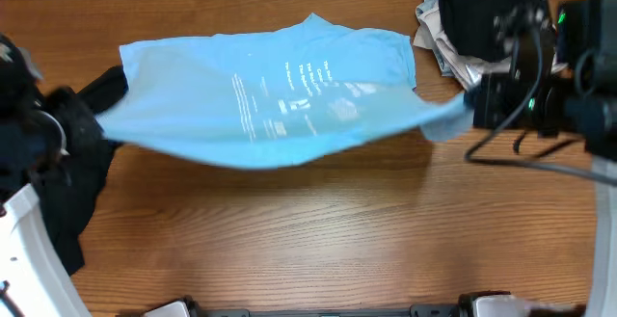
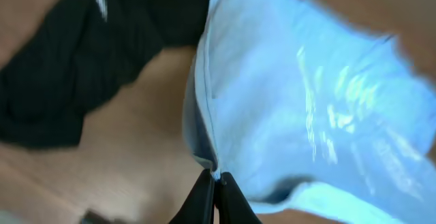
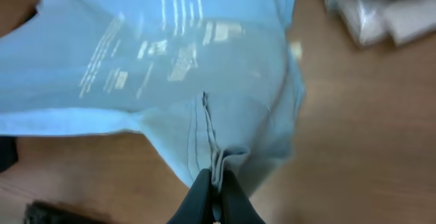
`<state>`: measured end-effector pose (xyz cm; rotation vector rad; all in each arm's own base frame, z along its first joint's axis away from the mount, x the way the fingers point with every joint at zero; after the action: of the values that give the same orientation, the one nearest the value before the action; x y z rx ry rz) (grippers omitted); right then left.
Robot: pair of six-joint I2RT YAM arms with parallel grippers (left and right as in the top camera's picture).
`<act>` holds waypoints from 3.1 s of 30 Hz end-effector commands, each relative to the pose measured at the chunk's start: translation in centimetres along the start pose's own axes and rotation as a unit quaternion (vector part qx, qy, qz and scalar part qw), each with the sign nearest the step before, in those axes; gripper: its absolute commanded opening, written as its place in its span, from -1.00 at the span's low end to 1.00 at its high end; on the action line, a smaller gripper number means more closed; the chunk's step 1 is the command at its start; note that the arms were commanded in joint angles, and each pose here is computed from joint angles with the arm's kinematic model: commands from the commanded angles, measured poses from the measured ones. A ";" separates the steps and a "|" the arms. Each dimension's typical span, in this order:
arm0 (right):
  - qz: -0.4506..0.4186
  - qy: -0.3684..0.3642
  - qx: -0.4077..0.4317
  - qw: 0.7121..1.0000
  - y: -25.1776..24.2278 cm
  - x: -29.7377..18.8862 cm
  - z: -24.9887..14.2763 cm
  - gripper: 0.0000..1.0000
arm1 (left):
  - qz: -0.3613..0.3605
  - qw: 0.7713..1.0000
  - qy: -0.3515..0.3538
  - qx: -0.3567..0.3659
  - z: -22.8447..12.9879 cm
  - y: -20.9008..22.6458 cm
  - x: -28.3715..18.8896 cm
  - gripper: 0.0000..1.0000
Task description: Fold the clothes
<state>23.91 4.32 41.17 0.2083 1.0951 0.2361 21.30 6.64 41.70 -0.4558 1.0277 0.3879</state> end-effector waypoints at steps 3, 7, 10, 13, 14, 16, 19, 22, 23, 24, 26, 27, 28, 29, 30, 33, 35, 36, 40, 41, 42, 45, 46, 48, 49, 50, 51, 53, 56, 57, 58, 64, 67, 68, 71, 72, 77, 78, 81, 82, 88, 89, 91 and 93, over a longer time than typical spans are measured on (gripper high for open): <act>-0.006 0.048 0.033 0.998 -1.2 2.4 -4.9 -0.92 | 0.034 0.996 0.085 -0.011 -3.6 1.3 3.5 -0.92; -0.020 0.076 0.072 0.994 -2.2 3.9 -8.3 -0.92 | 0.058 0.991 0.117 -0.030 -6.0 2.3 4.8 -0.92; -0.029 0.092 0.097 0.991 -2.8 4.9 -10.5 -0.92 | 0.083 0.988 0.121 -0.050 -7.7 3.2 5.0 -0.92; -0.052 0.103 0.130 0.985 -3.5 5.5 -12.1 -0.92 | 0.100 0.985 0.110 -0.088 -9.3 3.9 4.7 -0.92; -0.056 0.106 0.135 0.983 -3.7 5.6 -12.6 -0.92 | 0.104 0.984 0.105 -0.099 -9.7 4.1 4.5 -0.92; -0.059 0.113 0.143 0.981 -3.8 5.8 -13.4 -0.92 | 0.105 0.983 0.101 -0.112 -10.7 4.4 4.4 -0.92; -0.059 0.105 0.158 0.980 -3.8 5.5 -14.1 -0.92 | 0.108 0.981 0.100 -0.123 -12.2 4.8 4.5 -0.92; -0.061 0.085 0.155 0.982 -3.8 5.0 -14.3 -0.92 | 0.144 0.974 0.092 -0.147 -13.0 5.7 4.9 -0.91; -0.064 0.074 0.154 0.983 -3.9 4.9 -14.1 -0.92 | 0.170 0.969 0.083 -0.156 -13.0 6.2 5.0 -0.92; -0.062 0.065 0.152 0.984 -3.9 5.0 -13.8 -0.92 | 0.183 0.967 0.076 -0.162 -12.9 6.4 5.1 -0.91; -0.059 0.055 0.149 0.986 -3.9 5.3 -13.1 -0.92 | 0.187 0.965 0.071 -0.168 -12.6 6.4 5.4 -0.92; -0.057 0.050 0.146 0.986 -3.9 5.7 -12.5 -0.92 | 0.185 0.966 0.066 -0.170 -12.3 6.4 5.6 -0.92; -0.056 0.046 0.145 0.987 -3.9 6.0 -11.9 -0.92 | 0.183 0.966 0.062 -0.171 -12.1 6.3 5.8 -0.91; -0.054 0.037 0.138 0.988 -4.0 7.1 -10.5 -0.92 | 0.176 0.968 0.049 -0.173 -11.5 6.2 6.4 -0.92; -0.052 0.032 0.136 0.989 -4.1 7.7 -9.7 -0.92 | 0.173 0.969 0.042 -0.173 -11.2 6.1 6.7 -0.91; -0.043 0.023 0.125 0.991 -4.3 10.1 -7.2 -0.92 | 0.164 0.971 0.020 -0.175 -10.1 5.9 7.8 -0.91; -0.039 0.022 0.106 0.993 -4.5 12.4 -5.3 -0.92 | 0.156 0.972 0.003 -0.177 -8.9 5.7 9.4 -0.91; -0.039 0.016 0.090 0.995 -4.8 14.2 -4.0 -0.92 | 0.151 0.972 -0.006 -0.179 -8.1 5.5 11.0 -0.91; -0.035 -0.003 0.075 0.997 -5.5 17.9 -1.3 -0.92 | 0.145 0.973 -0.015 -0.179 -6.5 5.2 14.3 -0.92; -0.034 -0.008 0.074 0.997 -5.6 18.7 -0.7 -0.92 | 0.145 0.973 -0.016 -0.179 -6.0 5.1 15.1 -0.91; -0.033 -0.013 0.073 0.997 -5.8 19.6 -0.2 -0.92 | 0.144 0.973 -0.018 -0.180 -5.6 5.0 15.8 -0.92; -0.029 -0.032 0.063 0.997 -6.1 21.6 1.2 -0.92 | 0.135 0.974 -0.021 -0.180 -4.1 4.6 18.1 -0.93; -0.027 -0.041 0.061 0.997 -6.2 22.1 1.7 -0.92 | 0.129 0.975 -0.021 -0.181 -3.7 4.4 18.9 -0.92; -0.024 -0.061 0.053 0.996 -6.2 22.4 2.5 -0.92 | 0.111 0.977 -0.019 -0.181 -3.0 4.0 20.2 -0.91; -0.022 -0.074 0.047 0.996 -6.1 22.3 3.0 -0.92 | 0.100 0.978 -0.018 -0.182 -2.7 3.7 20.7 -0.92; -0.021 -0.085 0.041 0.995 -6.1 22.2 3.4 -0.92 | 0.091 0.979 -0.019 -0.183 -2.4 3.5 21.1 -0.92; -0.022 -0.095 0.038 0.994 -6.0 22.0 3.8 -0.92 | 0.081 0.980 -0.020 -0.183 -2.1 3.3 21.4 -0.91; -0.021 -0.110 0.029 0.993 -5.8 21.4 4.6 -0.92 | 0.061 0.983 -0.025 -0.171 -1.7 2.9 21.6 -0.91; -0.018 -0.130 0.021 0.991 -5.4 20.4 5.8 -0.92 | 0.060 0.986 -0.035 -0.151 -1.3 2.8 21.3 -0.92; -0.017 -0.137 0.016 0.990 -5.3 20.1 6.1 -0.92 | 0.061 0.987 -0.038 -0.142 -1.0 2.8 21.1 -0.92; -0.016 -0.144 0.009 0.989 -5.1 19.7 6.5 -0.93 | 0.062 0.988 -0.042 -0.136 -0.8 2.7 20.9 -0.92; -0.023 -0.171 0.003 0.985 -5.1 19.4 7.5 -0.92 | 0.070 0.987 -0.064 -0.129 0.1 2.7 20.2 -0.92; -0.023 -0.172 0.003 0.985 -5.2 19.9 7.7 -0.92 | 0.071 0.987 -0.066 -0.129 0.3 2.7 20.5 -0.92; -0.024 -0.167 0.004 0.986 -5.4 20.4 7.7 -0.92 | 0.071 0.987 -0.065 -0.128 0.3 2.7 20.7 -0.92; -0.023 -0.151 0.007 0.988 -5.8 22.4 7.7 -0.92 | 0.078 0.987 -0.054 -0.126 0.2 2.7 21.5 -0.92; -0.021 -0.144 0.007 0.989 -5.9 23.2 7.6 -0.92 | 0.081 0.988 -0.047 -0.126 0.2 2.7 22.0 -0.92; -0.008 -0.111 0.012 0.994 -6.5 26.7 7.2 -0.92 | 0.094 0.988 -0.019 -0.124 0.0 2.9 24.3 -0.92; -0.009 -0.104 0.014 0.994 -6.7 27.3 7.1 -0.92 | 0.096 0.988 -0.014 -0.123 -0.1 2.9 24.8 -0.92; -0.012 -0.093 0.016 0.995 -7.0 28.2 6.8 -0.46 | 0.099 0.988 -0.007 -0.121 0.0 3.0 25.8 -0.28; -0.012 -0.092 0.016 0.996 -7.0 28.2 6.8 -0.07 | 0.098 0.988 -0.008 -0.115 0.1 3.0 26.0 0.04; -0.013 -0.077 0.023 0.997 -6.6 26.5 6.5 1.00 | 0.094 0.992 -0.016 -0.085 1.3 2.5 24.1 1.00; -0.014 -0.073 0.024 0.997 -6.5 25.9 6.5 1.00 | 0.094 0.992 -0.017 -0.079 1.7 2.4 23.4 1.00; -0.017 -0.054 0.034 0.998 -6.1 24.4 6.2 1.00 | 0.094 0.993 -0.013 -0.073 2.3 2.0 21.3 0.99; -0.025 -0.029 0.054 0.998 -6.0 23.2 5.5 1.00 | 0.095 0.993 -0.001 -0.072 2.6 1.7 18.8 1.00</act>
<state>39.87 5.12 17.26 0.2564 1.1432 0.1272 30.91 11.38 21.28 -0.5346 1.1260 0.6708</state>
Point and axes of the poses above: each gripper's point midway between its finger pads, its own x axis out along the fingers, its own y axis along the line the jaws close on, z = x × y, the point moved 8 cm from there along -x, back along the fingers, and after that the axes turned 2 degrees about x, right-handed, at the moved point
